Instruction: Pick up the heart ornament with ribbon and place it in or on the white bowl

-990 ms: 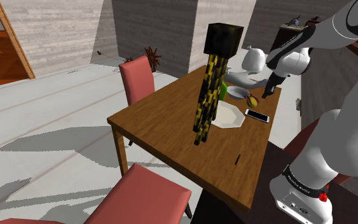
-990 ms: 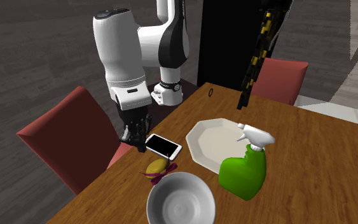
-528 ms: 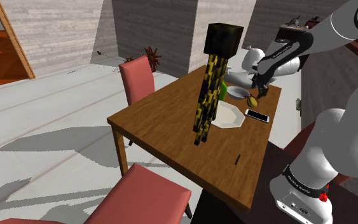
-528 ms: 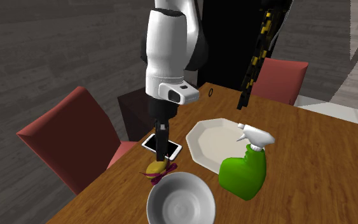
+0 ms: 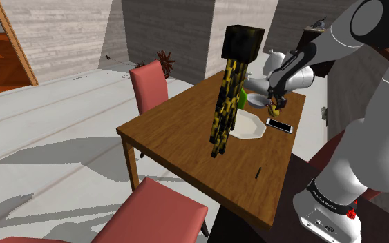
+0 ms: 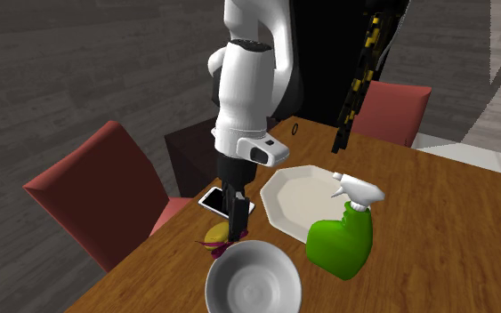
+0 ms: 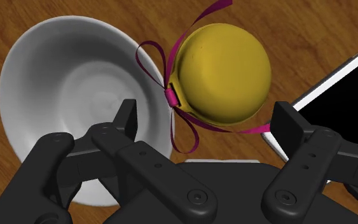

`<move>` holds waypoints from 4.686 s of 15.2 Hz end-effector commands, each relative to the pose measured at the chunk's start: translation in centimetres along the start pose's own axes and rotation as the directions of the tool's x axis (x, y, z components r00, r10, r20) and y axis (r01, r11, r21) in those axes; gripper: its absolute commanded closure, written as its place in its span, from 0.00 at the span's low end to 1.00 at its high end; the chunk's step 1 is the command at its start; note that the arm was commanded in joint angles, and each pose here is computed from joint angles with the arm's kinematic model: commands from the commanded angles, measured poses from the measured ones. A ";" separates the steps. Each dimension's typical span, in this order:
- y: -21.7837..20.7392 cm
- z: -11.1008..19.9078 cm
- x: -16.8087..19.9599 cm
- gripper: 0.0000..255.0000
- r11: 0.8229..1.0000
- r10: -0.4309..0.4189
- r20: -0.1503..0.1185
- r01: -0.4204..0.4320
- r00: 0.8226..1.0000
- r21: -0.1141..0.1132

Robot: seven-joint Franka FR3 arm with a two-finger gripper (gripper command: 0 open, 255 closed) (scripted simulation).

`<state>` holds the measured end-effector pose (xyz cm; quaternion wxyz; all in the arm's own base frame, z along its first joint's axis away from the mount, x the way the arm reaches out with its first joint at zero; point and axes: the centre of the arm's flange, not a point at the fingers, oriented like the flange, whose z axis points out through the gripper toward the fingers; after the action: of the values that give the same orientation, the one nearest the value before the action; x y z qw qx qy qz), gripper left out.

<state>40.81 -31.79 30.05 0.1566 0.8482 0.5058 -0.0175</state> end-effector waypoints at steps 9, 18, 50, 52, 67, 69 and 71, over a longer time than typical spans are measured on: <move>-0.1 0.4 0.0 1.00 1.000 0.001 0.000 -0.001 1.000 0.000; 0.1 -0.1 -0.1 1.00 1.000 0.001 0.000 -0.001 1.000 0.000; 1.9 -0.1 5.2 0.00 0.993 -0.094 0.063 0.090 0.994 0.070; 1.9 -0.1 5.2 0.00 0.993 -0.094 0.063 0.090 0.994 0.070; 2.3 -1.6 4.9 1.00 0.993 -0.094 0.063 0.090 0.994 0.070; 2.6 -2.6 4.7 1.00 0.993 -0.094 0.063 0.090 0.994 0.070; 2.8 -3.6 4.5 1.00 0.993 -0.094 0.063 0.090 0.994 0.070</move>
<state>45.00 -28.17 32.79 0.1437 0.8278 0.5379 -0.0696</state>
